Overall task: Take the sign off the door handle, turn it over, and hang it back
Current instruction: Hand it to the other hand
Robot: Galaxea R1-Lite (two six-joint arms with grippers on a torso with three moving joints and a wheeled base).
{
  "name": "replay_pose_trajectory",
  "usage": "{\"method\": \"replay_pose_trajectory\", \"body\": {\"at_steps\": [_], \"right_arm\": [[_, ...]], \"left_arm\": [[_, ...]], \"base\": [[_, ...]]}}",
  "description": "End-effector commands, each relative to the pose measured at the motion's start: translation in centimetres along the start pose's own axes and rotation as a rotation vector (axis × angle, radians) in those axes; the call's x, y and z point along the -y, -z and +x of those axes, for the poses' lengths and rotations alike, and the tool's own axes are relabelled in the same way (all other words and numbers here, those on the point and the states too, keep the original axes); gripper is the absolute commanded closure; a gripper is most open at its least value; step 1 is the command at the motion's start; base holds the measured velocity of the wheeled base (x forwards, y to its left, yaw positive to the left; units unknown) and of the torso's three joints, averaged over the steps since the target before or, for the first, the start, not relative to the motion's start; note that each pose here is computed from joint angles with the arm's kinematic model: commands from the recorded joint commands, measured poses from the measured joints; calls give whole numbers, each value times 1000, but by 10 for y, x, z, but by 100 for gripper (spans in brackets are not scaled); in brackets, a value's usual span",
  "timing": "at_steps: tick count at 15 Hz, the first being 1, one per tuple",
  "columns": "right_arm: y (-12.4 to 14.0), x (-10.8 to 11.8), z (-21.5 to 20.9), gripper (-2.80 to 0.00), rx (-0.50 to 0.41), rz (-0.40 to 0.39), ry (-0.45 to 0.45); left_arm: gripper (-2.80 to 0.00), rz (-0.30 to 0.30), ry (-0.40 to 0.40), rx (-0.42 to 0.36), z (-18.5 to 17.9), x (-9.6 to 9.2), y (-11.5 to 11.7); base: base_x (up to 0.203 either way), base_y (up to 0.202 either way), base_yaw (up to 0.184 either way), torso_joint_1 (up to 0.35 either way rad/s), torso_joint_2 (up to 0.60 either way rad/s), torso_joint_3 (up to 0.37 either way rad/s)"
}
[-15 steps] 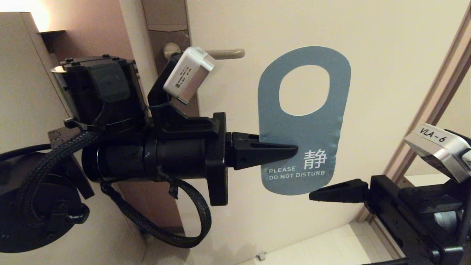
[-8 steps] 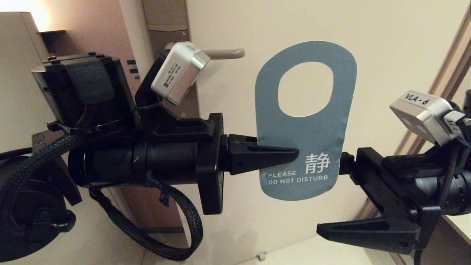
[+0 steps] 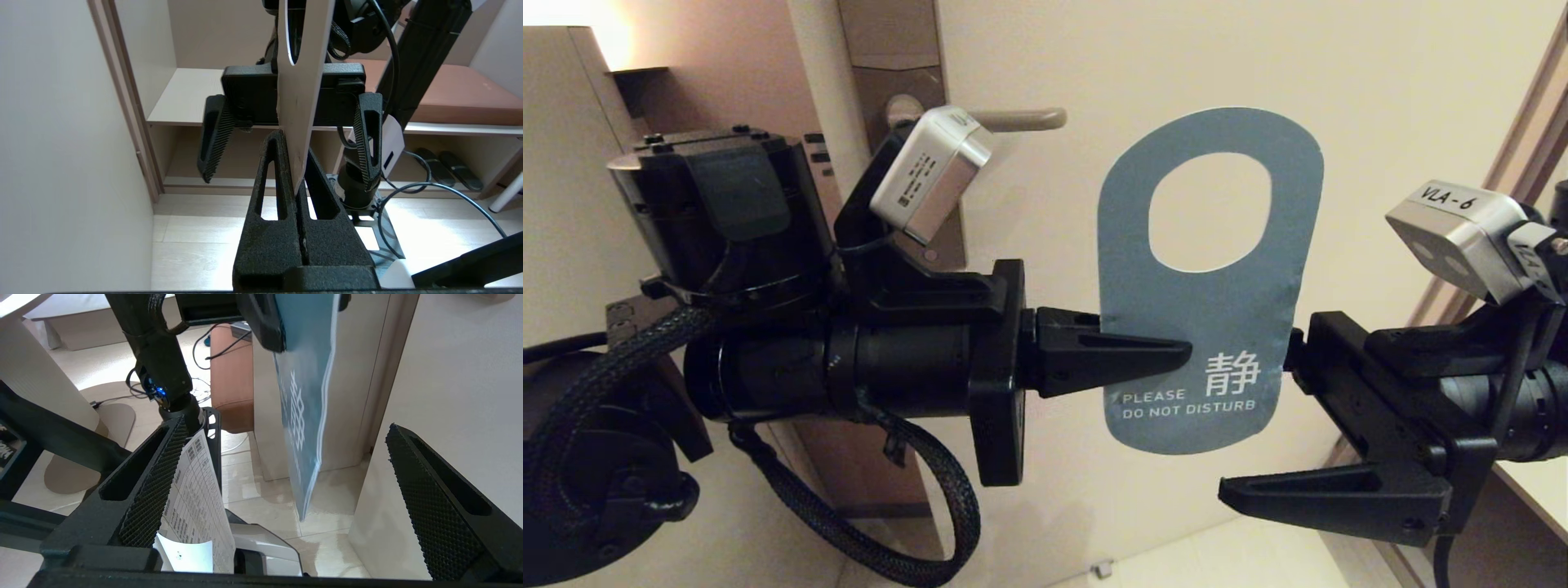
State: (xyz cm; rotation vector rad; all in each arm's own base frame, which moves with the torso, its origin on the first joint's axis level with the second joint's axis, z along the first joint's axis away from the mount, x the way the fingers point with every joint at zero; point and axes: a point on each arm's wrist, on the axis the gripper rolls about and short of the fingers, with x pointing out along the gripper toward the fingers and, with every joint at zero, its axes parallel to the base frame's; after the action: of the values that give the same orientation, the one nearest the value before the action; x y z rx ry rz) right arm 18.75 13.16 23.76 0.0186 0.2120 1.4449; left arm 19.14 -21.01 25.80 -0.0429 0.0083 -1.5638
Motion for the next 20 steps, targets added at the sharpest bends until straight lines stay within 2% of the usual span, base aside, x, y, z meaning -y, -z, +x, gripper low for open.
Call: {"method": "replay_pose_trajectory", "body": {"at_steps": [1,12,13,20], "right_arm": [[-1,-1,0,-280,4,-8,-10],[1,-1,6,-280,-7,-1,-28],[0,-1,6,0,-6,-2,-28],[3,0,7,0,-12,4,-28]], "left_arm": [[0,-1,6,-1,3,-3,1],[0,-2,12,0,10,-7,1],[0,-1,12,0,11,-7,1],[0,-6,13,-3,12,-8,2]], "base": [[0,0,0,0,0,0],[0,0,0,0,0,0],[0,0,0,0,0,0],[0,0,0,0,0,0]]}}
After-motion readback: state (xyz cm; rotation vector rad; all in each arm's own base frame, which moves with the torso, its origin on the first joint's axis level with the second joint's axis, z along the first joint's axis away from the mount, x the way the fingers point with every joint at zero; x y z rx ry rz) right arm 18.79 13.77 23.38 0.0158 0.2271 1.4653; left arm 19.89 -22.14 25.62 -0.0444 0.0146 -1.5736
